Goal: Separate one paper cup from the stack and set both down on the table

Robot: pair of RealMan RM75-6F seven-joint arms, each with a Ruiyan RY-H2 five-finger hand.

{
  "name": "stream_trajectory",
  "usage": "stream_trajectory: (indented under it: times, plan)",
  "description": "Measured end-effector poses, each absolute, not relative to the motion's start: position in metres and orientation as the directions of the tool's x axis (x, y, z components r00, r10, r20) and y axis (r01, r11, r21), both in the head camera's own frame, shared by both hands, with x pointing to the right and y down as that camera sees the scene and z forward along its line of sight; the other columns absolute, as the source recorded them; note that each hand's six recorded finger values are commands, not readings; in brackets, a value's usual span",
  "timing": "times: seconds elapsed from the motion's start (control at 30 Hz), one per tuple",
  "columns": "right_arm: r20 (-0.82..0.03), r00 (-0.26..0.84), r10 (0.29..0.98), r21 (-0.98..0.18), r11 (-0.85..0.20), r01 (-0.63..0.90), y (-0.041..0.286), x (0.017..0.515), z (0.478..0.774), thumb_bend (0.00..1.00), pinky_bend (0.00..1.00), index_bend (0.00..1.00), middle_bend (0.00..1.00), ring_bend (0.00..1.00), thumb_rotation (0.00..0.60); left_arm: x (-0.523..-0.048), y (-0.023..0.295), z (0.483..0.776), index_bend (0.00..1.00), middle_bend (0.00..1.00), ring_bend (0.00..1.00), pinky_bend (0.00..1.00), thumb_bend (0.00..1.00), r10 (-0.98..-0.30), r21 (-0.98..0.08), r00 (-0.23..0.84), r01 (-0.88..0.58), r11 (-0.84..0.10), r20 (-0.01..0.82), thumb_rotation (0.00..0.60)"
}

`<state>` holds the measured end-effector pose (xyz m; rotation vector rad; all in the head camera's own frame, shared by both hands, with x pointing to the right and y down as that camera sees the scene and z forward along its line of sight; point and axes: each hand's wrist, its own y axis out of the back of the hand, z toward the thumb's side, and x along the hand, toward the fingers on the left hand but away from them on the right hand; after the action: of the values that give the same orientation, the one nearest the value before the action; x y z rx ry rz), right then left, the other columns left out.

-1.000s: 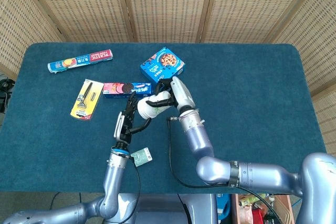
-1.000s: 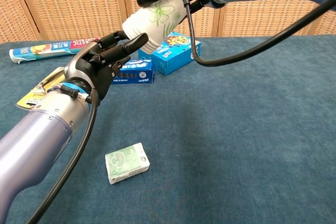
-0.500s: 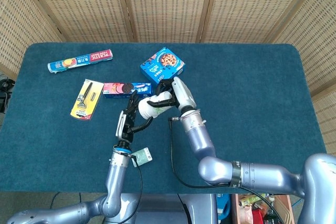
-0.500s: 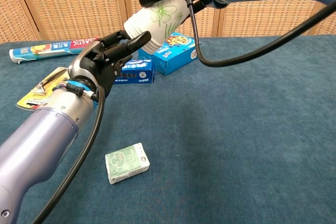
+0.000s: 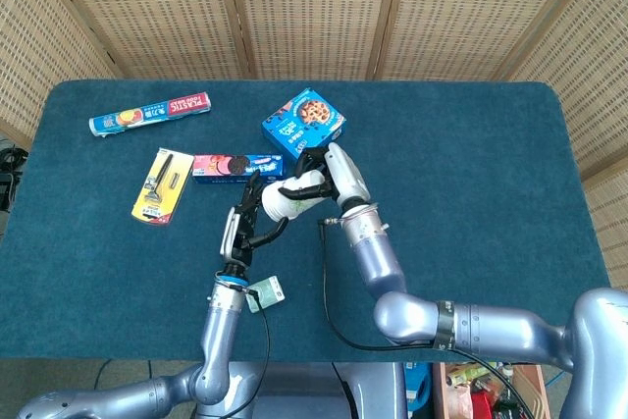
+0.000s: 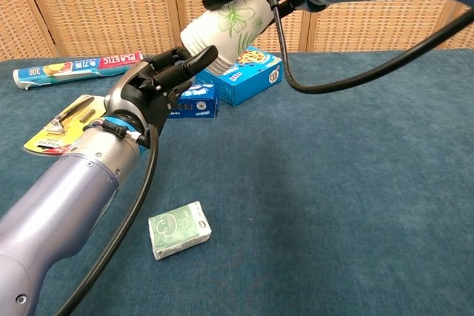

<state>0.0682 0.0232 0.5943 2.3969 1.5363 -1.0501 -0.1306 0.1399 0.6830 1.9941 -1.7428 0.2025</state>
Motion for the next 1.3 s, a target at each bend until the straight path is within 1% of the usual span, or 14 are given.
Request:
stream_trajectory:
  times: [0.13, 0.37, 0.53, 0.6, 0.93, 1.17, 1.3]
  plan:
    - [-0.598, 0.249, 0.762, -0.267, -0.481, 0.835, 0.023, 0.07, 0.594, 0.28, 0.8, 0.77, 0.68, 0.55, 0.6, -0.13, 0.138, 0.683, 0.67, 0.0, 0.0, 0.0, 0.42, -0.893, 0.257, 0.18, -0.963, -0.075, 0.413, 0.6]
    - [-0.597, 0.243, 0.764, -0.267, -0.475, 0.838, 0.021, 0.075, 0.593, 0.28, 0.8, 0.77, 0.68, 0.55, 0.6, -0.127, 0.138, 0.684, 0.67, 0.0, 0.0, 0.0, 0.42, -0.889, 0.257, 0.191, -0.963, -0.087, 0.417, 0.6]
    - [-0.593, 0.238, 0.769, -0.266, -0.466, 0.844, 0.018, 0.079, 0.591, 0.28, 0.8, 0.77, 0.68, 0.55, 0.6, -0.13, 0.14, 0.684, 0.67, 0.0, 0.0, 0.0, 0.48, -0.89, 0.252, 0.187, -0.964, -0.085, 0.416, 0.6]
    - [-0.591, 0.24, 0.77, -0.267, -0.467, 0.843, 0.018, 0.079, 0.591, 0.28, 0.8, 0.77, 0.68, 0.55, 0.6, -0.131, 0.141, 0.684, 0.67, 0.0, 0.0, 0.0, 0.49, -0.892, 0.247, 0.18, -0.966, -0.08, 0.415, 0.6]
    - [-0.593, 0.245, 0.767, -0.261, -0.471, 0.843, 0.02, 0.08, 0.59, 0.28, 0.8, 0.77, 0.68, 0.55, 0.6, -0.127, 0.139, 0.684, 0.67, 0.0, 0.0, 0.0, 0.49, -0.891, 0.247, 0.182, -0.966, -0.082, 0.416, 0.6]
    - [-0.59, 0.249, 0.768, -0.259, -0.471, 0.843, 0.02, 0.079, 0.589, 0.28, 0.8, 0.77, 0.68, 0.55, 0.6, -0.128, 0.137, 0.686, 0.67, 0.0, 0.0, 0.0, 0.49, -0.894, 0.229, 0.154, -0.972, -0.059, 0.422, 0.6]
    - [-0.59, 0.251, 0.767, -0.258, -0.474, 0.842, 0.021, 0.079, 0.589, 0.28, 0.8, 0.77, 0.68, 0.55, 0.6, -0.126, 0.137, 0.688, 0.67, 0.0, 0.0, 0.0, 0.49, -0.891, 0.223, 0.159, -0.972, -0.067, 0.426, 0.6]
